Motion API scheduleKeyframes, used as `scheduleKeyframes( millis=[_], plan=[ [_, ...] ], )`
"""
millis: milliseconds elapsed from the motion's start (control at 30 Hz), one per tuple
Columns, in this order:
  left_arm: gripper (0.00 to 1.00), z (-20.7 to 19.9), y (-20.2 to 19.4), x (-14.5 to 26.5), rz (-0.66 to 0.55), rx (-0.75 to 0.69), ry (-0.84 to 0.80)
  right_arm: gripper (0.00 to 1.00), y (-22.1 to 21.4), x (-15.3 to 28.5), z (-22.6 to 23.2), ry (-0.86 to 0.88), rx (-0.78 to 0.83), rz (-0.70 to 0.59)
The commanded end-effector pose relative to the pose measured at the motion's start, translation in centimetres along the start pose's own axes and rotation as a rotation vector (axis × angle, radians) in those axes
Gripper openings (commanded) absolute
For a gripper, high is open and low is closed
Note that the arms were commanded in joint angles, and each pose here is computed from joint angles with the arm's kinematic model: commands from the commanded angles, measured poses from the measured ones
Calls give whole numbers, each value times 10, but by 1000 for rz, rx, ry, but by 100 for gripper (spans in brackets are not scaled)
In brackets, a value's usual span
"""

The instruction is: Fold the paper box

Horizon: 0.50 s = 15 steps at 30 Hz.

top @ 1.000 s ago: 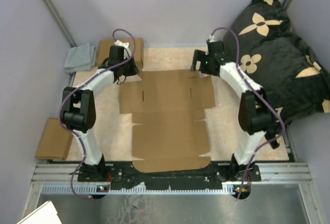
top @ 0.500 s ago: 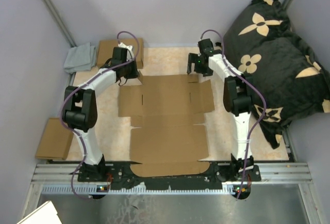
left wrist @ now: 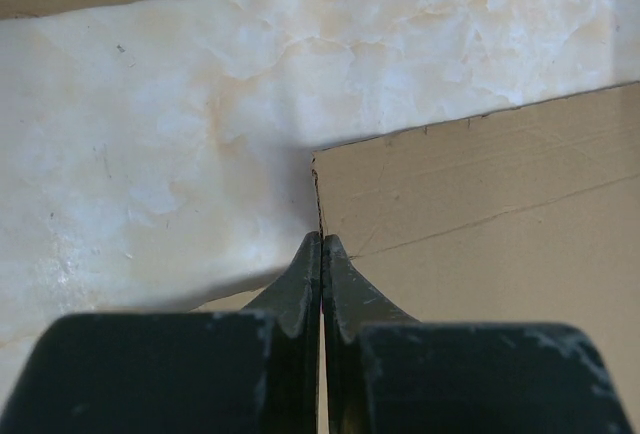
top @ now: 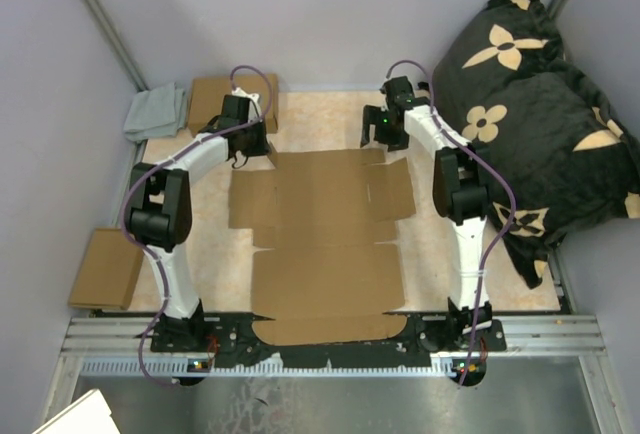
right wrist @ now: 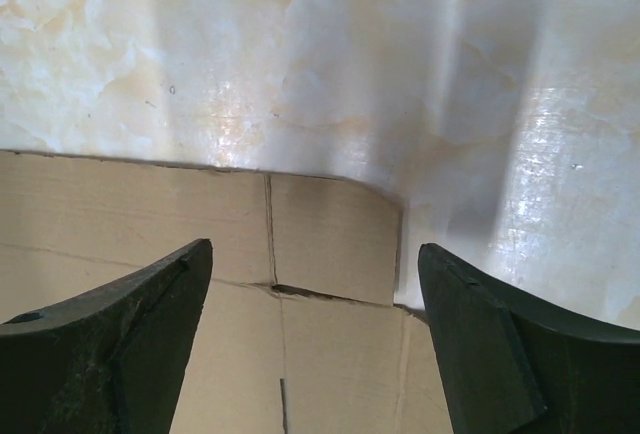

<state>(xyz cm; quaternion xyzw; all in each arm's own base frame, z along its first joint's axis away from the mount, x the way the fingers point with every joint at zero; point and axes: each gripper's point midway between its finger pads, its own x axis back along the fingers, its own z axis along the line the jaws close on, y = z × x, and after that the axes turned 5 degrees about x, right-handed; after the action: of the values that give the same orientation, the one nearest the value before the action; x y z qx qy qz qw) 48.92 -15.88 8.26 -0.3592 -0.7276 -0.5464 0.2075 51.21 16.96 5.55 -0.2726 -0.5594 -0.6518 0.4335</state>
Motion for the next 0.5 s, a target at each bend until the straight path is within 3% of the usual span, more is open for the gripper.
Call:
scheduleKeyframes(
  millis=[0,467],
  plan=[
    [0,-3,6,-4,-7,-17,-3,84,-5,-4,11,54,3,27],
    [0,0,-3,-9,15,-10,3,80,-33,-11,16,61,12,78]
  ],
)
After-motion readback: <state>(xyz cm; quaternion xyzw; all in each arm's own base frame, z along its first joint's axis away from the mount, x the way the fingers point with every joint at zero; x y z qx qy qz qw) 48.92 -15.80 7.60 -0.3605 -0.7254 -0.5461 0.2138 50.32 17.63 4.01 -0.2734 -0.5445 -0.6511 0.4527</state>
